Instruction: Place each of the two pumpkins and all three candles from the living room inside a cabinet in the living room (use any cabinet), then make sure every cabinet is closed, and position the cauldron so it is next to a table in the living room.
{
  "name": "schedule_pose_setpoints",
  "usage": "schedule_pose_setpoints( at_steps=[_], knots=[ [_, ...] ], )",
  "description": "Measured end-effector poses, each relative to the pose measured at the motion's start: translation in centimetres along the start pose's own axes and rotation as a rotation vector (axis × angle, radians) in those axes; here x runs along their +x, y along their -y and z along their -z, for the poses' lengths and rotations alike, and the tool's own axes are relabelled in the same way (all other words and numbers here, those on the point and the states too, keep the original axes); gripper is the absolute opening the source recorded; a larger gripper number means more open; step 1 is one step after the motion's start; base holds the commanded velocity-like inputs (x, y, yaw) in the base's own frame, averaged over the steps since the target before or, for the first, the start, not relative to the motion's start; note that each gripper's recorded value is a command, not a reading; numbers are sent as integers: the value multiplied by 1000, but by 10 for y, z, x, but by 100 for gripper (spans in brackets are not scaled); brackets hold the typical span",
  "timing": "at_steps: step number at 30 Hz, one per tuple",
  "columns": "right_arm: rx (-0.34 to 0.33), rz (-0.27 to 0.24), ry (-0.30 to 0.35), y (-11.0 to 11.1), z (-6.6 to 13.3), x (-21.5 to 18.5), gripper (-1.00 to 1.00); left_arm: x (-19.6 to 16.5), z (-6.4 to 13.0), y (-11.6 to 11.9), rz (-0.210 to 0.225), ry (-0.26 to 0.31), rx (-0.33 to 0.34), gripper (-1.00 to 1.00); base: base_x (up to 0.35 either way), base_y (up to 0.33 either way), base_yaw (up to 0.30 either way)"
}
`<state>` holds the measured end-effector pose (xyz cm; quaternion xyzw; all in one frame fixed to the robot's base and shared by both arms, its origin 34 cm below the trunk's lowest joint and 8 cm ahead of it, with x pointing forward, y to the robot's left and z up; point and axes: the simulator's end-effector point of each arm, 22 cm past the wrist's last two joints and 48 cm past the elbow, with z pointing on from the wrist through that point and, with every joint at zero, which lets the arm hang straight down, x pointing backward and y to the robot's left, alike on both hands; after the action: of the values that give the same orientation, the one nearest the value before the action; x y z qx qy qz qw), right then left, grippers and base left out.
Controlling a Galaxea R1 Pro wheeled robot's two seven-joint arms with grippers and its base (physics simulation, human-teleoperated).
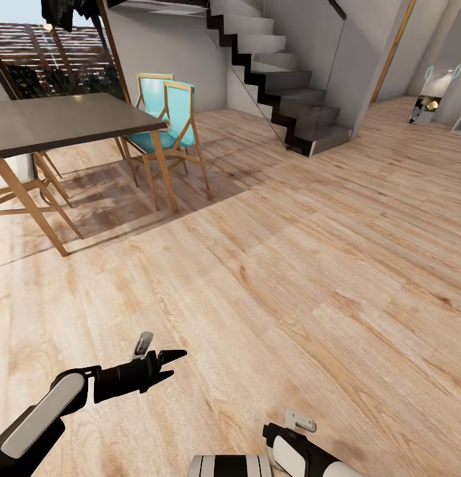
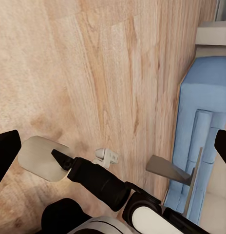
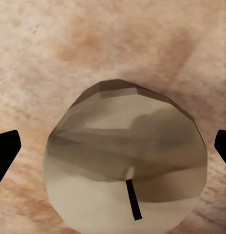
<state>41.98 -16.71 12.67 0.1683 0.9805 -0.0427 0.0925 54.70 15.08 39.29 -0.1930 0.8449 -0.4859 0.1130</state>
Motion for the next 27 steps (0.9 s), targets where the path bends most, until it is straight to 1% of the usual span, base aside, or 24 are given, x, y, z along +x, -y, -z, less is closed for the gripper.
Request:
schedule_pose_setpoints(
  at_steps=[9, 14, 27],
  knots=[
    [2, 0, -1, 1, 0, 1, 100, 0, 0, 0, 0, 1, 0, 100, 0, 0, 0],
    [9, 1, -21, 3, -6, 9, 100, 2, -4, -9, 16, -8, -9, 100, 0, 0, 0],
    [9, 1, -21, 4, -6, 9, 100, 2, -4, -9, 16, -8, -9, 100, 0, 0, 0]
  ],
)
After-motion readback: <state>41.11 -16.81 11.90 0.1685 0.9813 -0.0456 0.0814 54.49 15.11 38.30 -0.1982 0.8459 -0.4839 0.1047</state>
